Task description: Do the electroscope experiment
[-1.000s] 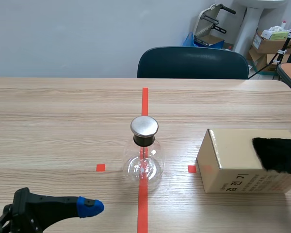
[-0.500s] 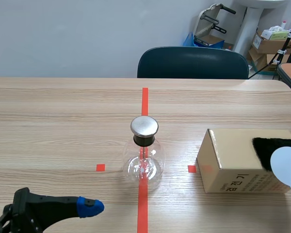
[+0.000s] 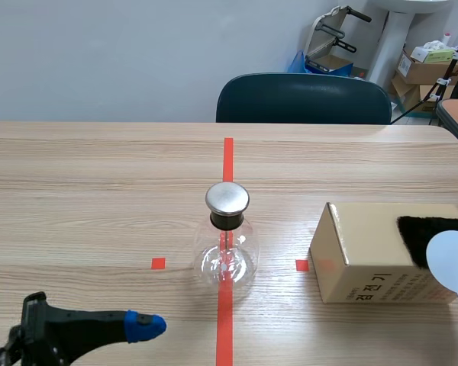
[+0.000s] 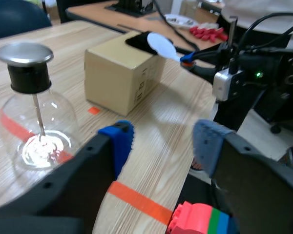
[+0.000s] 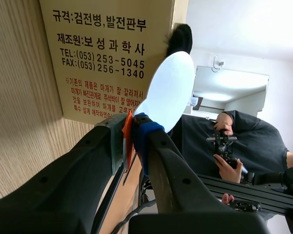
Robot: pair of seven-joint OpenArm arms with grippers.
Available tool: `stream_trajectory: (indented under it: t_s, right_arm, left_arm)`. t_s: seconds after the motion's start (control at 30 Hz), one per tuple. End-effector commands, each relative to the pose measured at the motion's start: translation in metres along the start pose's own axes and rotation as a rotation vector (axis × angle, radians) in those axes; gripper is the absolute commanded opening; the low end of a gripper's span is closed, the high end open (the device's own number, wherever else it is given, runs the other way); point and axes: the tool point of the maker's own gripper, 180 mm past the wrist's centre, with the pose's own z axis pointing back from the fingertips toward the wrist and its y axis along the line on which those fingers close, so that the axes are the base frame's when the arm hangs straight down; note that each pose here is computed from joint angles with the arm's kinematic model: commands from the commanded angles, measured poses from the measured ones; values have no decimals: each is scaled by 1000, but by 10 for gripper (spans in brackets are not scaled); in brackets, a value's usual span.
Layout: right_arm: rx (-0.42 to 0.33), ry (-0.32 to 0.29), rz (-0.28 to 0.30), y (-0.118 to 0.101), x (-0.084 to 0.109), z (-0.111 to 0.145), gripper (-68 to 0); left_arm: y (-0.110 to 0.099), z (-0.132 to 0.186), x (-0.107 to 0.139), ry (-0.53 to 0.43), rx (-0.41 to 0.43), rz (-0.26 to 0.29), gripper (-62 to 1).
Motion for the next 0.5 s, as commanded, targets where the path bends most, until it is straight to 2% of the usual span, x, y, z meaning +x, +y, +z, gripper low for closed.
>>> stream_trajectory:
  t_s: [0.0, 0.17, 0.33, 0.47]
  right_arm:
    - [-44, 3, 19, -10, -2, 0, -656]
    - [-51, 2, 21, -11, -2, -1, -656]
    - [-51, -5, 22, -11, -1, -1, -656]
    - [-50, -9, 22, -11, 0, 0, -656]
  left_arm:
    - [-1, -8, 8, -39, 3, 5, -404]
    - [11, -14, 5, -33, 24, -22, -482]
    - [27, -22, 7, -47, 47, -61, -525]
    - [43, -31, 0, -21, 74, -86, -549]
